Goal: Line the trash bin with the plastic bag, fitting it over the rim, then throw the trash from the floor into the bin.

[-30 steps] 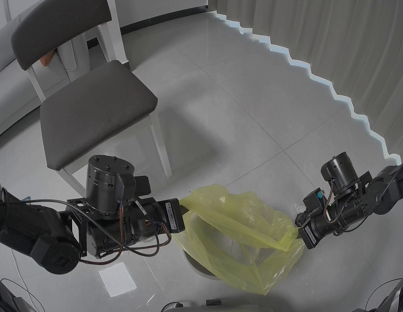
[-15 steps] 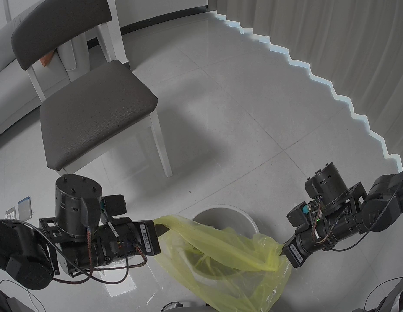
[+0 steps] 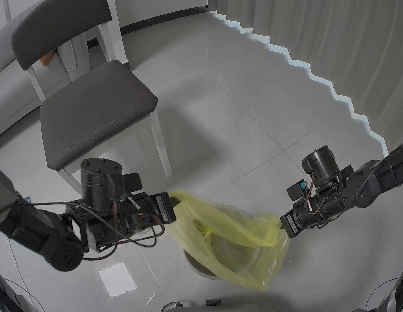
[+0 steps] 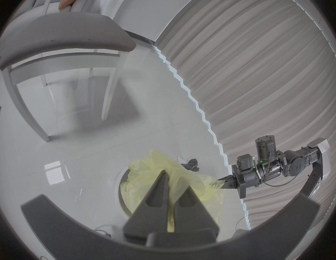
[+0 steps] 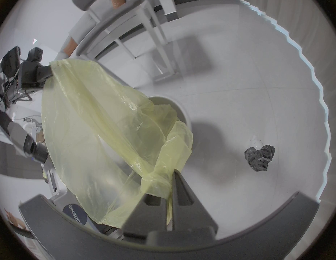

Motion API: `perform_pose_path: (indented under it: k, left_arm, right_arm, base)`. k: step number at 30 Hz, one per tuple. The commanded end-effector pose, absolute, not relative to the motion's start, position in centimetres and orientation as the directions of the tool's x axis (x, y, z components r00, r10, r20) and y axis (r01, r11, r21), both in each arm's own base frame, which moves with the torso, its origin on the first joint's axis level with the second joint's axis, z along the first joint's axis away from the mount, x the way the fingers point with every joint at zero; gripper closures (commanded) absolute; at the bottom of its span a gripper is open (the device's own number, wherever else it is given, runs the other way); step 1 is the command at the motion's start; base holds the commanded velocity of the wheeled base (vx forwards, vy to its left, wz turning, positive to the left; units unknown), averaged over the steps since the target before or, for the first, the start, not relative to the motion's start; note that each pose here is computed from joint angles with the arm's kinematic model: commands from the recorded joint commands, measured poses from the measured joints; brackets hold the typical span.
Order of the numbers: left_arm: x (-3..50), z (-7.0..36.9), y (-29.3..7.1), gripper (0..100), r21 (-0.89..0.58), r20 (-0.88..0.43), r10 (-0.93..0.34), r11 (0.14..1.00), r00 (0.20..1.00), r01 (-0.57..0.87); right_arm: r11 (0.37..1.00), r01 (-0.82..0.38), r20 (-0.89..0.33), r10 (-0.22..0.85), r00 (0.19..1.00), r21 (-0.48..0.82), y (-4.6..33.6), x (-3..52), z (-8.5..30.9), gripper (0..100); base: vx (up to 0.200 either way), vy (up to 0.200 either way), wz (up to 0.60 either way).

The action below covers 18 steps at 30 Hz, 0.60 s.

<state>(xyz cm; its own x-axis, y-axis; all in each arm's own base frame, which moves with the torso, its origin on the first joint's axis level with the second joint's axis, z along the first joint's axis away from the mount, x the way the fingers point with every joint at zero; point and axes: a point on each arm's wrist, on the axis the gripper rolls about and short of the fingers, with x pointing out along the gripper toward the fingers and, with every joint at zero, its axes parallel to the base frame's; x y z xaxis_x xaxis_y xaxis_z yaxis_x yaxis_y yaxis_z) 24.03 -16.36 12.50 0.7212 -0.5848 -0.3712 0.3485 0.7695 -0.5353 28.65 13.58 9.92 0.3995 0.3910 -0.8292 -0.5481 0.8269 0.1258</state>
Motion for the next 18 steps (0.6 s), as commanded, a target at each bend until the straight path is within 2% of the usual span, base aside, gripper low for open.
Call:
perform_pose_path:
  k: [1,7,11,18]
  left_arm:
    - [28.1,9.9,-17.7,100,-0.539,-0.396,-0.573,0.778,0.718,0.324]
    - [29.4,9.1,-18.2,100,-0.540,-0.409,-0.573,0.779,0.710,0.318]
    - [28.4,8.7,-17.3,100,-0.535,-0.441,-0.562,0.790,0.700,0.298]
    - [25.5,9.0,-16.0,100,-0.531,-0.468,-0.562,0.795,0.682,0.291]
  right_arm:
    - [0.865,-0.484,-0.852,0.348,0.392,0.131,12.1,31.8,7.6,100]
    - [0.872,-0.466,-0.858,0.350,0.376,0.151,11.3,32.1,7.0,100]
    - [0.861,-0.481,-0.875,0.355,0.330,0.168,11.4,30.6,6.3,100]
    - [0.838,-0.521,-0.879,0.364,0.309,0.164,12.4,28.2,7.0,100]
  base:
    - [0.000,0.000,0.00]
    - [0.000,0.000,0.00]
    - [0.000,0.000,0.00]
    - [0.000,0.000,0.00]
